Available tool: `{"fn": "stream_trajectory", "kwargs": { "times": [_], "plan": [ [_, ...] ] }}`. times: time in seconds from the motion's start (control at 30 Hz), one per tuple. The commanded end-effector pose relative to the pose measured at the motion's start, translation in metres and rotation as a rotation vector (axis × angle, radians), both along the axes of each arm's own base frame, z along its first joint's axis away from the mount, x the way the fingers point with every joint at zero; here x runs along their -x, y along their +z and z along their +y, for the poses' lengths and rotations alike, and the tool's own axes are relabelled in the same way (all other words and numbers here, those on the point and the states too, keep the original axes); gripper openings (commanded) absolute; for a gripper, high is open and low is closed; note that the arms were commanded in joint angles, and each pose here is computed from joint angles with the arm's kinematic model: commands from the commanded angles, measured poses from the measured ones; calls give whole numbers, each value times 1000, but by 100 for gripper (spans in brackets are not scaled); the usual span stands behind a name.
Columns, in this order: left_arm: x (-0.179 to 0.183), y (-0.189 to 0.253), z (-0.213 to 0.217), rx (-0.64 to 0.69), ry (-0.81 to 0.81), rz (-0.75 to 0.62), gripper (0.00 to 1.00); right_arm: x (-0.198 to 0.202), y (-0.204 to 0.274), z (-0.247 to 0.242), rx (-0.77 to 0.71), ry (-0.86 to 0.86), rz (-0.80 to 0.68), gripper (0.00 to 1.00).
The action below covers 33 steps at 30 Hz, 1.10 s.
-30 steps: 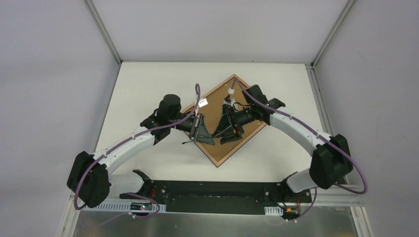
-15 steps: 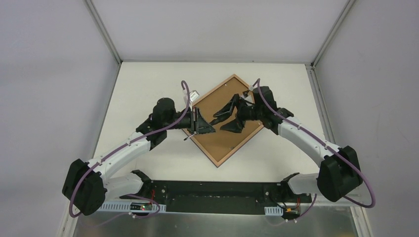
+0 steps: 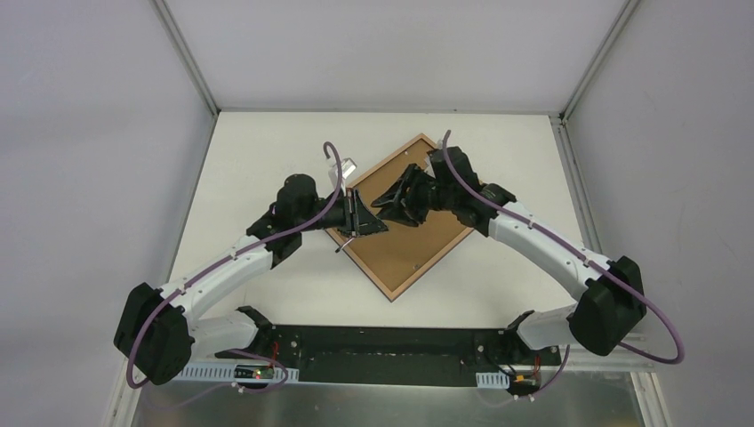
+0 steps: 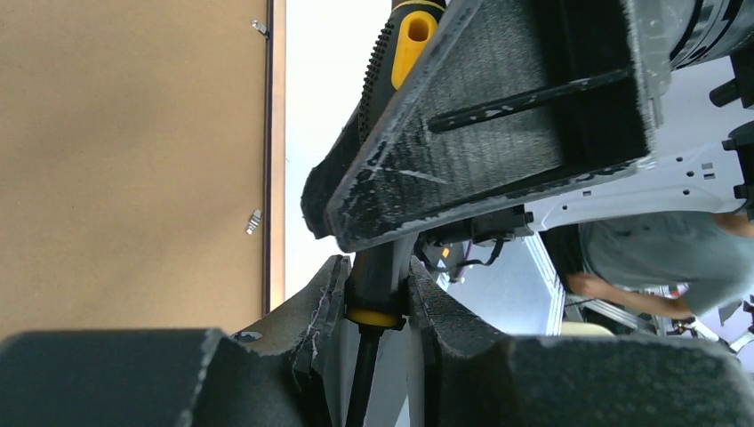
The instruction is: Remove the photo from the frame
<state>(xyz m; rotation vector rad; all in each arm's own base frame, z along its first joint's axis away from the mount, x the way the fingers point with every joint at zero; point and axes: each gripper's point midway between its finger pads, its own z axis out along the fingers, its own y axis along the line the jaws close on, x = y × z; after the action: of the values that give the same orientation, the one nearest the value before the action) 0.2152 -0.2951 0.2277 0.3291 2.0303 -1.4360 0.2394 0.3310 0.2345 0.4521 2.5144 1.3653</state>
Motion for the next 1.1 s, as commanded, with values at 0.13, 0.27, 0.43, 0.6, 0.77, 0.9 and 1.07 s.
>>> {"fn": "stream_trajectory", "kwargs": {
  "times": [0.13,0.27,0.43,0.6,0.77,0.9,1.07],
  "plan": [
    [-9,12,-1,10,23,-49,0,-10,1,-6,63,-31,-54,0],
    [-21,-4,13,-49,117,45,38,-17,9,-12,66,-36,-174,0],
    [-41,-36,70,-176,405,234,77,-28,-1,-14,153,16,-313,0],
    [-42,-94,165,-402,763,617,64,-38,-10,-7,307,123,-519,0],
    [-55,-125,176,-466,809,763,67,-53,-15,14,436,220,-650,0],
    [-69,-142,180,-544,806,791,67,-70,-23,23,538,246,-669,0],
    [-80,-156,175,-565,794,851,67,-76,-28,36,636,255,-704,0]
  ]
}}
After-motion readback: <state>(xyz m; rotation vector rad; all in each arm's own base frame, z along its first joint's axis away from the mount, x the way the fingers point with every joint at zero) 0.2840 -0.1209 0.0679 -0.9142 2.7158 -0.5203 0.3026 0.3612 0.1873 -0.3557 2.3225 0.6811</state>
